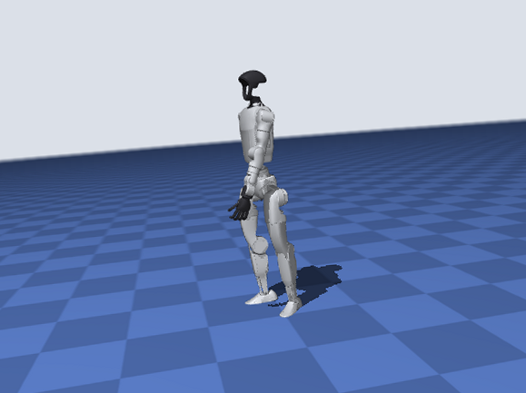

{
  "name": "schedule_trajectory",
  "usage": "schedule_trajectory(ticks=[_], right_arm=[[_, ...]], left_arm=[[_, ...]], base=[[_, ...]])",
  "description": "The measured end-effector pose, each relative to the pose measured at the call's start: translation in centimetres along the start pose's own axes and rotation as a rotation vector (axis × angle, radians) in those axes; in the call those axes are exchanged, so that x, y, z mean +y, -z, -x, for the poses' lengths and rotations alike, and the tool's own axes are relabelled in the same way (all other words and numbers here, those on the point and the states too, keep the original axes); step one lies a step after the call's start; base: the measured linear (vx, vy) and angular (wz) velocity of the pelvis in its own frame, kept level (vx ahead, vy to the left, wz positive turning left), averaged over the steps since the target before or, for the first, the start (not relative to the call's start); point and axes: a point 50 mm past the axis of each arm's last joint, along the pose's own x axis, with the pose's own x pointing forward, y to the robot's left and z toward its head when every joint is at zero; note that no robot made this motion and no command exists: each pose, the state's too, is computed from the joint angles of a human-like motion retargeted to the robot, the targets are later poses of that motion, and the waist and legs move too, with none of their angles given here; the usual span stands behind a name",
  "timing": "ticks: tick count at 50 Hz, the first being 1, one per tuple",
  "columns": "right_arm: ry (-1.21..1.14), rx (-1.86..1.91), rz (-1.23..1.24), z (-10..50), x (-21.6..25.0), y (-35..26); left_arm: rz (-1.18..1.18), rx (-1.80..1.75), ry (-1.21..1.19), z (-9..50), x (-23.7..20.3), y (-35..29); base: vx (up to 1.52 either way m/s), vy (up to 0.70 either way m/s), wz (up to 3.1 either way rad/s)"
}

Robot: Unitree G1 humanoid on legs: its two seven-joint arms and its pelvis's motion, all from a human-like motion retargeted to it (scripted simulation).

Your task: In place motions

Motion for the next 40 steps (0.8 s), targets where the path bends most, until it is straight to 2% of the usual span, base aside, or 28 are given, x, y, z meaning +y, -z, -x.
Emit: schedule_trajectory(ticks=[5, 10, 15, 20, 25, 30, 35, 40], right_arm=[[-0.095, -0.268, 0.321, 2.0, 3.4, -8.9], [-0.183, -0.602, 0.603, 7.0, 8.3, -18.3], [-0.289, -0.894, 0.663, 13.2, 13.1, -24.1], [-0.394, -1.032, 0.659, 16.8, 15.6, -26.0], [-0.384, -1.024, 0.679, 16.3, 15.2, -25.7], [-0.290, -0.846, 0.664, 11.6, 12.2, -22.7], [-0.186, -0.518, 0.587, 5.5, 7.2, -16.0], [-0.092, -0.202, 0.486, 1.5, 2.4, -7.3]], left_arm=[[0.043, 0.339, -0.038, 1.9, 1.1, 11.0], [0.159, 0.686, -0.105, 7.5, 1.6, 22.7], [0.364, 0.931, -0.133, 14.6, 0.4, 31.2], [0.497, 1.061, -0.172, 19.0, -1.1, 34.9], [0.511, 1.037, -0.182, 18.2, -0.9, 34.2], [0.417, 0.873, -0.176, 12.8, 0.4, 29.4], [0.285, 0.629, -0.139, 6.3, 1.0, 21.0], [0.151, 0.300, -0.019, 1.3, -0.1, 9.8]], base=[[-0.01, 0.10, 0.39], [-0.01, 0.08, -0.35], [-0.01, 0.02, -0.15], [0.00, 0.00, 0.00], [0.00, 0.00, 0.00], [0.01, 0.00, 0.02], [0.05, -0.01, 0.09], [0.02, -0.05, -0.03]])
